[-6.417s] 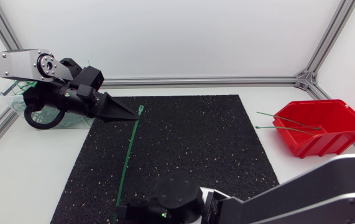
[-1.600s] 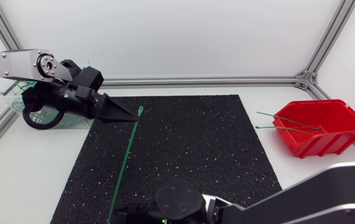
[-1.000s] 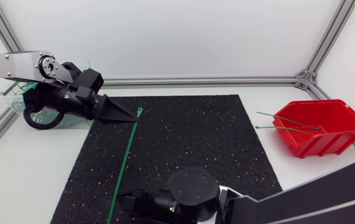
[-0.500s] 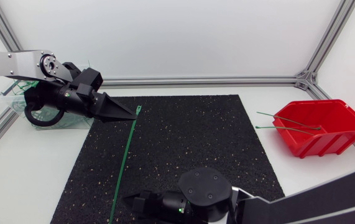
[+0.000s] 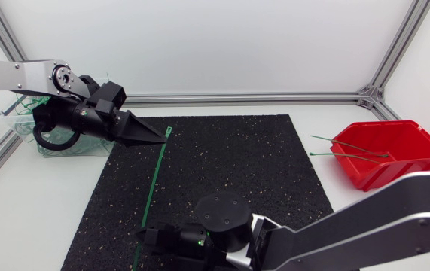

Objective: Take a green cable tie from the red box, thread the tail through the head to close it, then place it in the transparent bin on the left.

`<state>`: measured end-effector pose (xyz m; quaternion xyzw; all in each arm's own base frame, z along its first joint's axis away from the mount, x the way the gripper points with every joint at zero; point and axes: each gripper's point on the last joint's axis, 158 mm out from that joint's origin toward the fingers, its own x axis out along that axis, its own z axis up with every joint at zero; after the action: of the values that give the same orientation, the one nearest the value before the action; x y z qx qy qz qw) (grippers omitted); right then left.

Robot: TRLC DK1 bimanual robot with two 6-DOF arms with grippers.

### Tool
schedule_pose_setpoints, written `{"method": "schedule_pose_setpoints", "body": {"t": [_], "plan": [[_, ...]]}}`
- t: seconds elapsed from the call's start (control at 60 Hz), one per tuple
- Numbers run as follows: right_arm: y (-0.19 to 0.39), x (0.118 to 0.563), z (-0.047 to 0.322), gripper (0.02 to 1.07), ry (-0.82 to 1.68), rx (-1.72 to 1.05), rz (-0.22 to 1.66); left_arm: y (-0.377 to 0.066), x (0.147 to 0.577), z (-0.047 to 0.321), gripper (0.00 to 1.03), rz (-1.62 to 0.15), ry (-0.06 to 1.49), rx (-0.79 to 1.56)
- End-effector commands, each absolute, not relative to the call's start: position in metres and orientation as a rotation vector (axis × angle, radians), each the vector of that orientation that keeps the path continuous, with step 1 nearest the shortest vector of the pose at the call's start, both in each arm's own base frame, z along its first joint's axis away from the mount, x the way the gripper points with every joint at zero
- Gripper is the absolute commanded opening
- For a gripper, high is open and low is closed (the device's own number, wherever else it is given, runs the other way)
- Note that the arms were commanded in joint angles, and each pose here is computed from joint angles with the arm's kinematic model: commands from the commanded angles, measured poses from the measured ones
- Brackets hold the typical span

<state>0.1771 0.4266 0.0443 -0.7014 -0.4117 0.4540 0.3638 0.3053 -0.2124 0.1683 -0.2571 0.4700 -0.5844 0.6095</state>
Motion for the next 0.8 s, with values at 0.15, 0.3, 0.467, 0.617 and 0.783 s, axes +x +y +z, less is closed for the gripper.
{"method": "schedule_pose_setpoints", "body": {"t": [0.15, 0.3, 0.467, 0.617, 0.783], "plan": [[0.430, 0.166, 0.027, 0.52, -1.090, -1.818, 1.217, -0.215, 0.310, 0.168, 0.03, -1.369, 1.073, -0.591], [0.432, 0.160, 0.021, 0.52, -1.097, -1.812, 1.241, -0.215, 0.310, 0.167, 0.03, -1.371, 1.074, -0.587], [0.434, 0.153, 0.014, 0.52, -1.106, -1.810, 1.263, -0.215, 0.309, 0.167, 0.03, -1.371, 1.074, -0.587], [0.438, 0.154, 0.015, 0.46, -1.111, -1.808, 1.259, -0.215, 0.307, 0.168, 0.03, -1.378, 1.075, -0.586], [0.441, 0.155, 0.016, 0.39, -1.115, -1.809, 1.251, -0.215, 0.305, 0.169, 0.03, -1.382, 1.076, -0.585]]}}
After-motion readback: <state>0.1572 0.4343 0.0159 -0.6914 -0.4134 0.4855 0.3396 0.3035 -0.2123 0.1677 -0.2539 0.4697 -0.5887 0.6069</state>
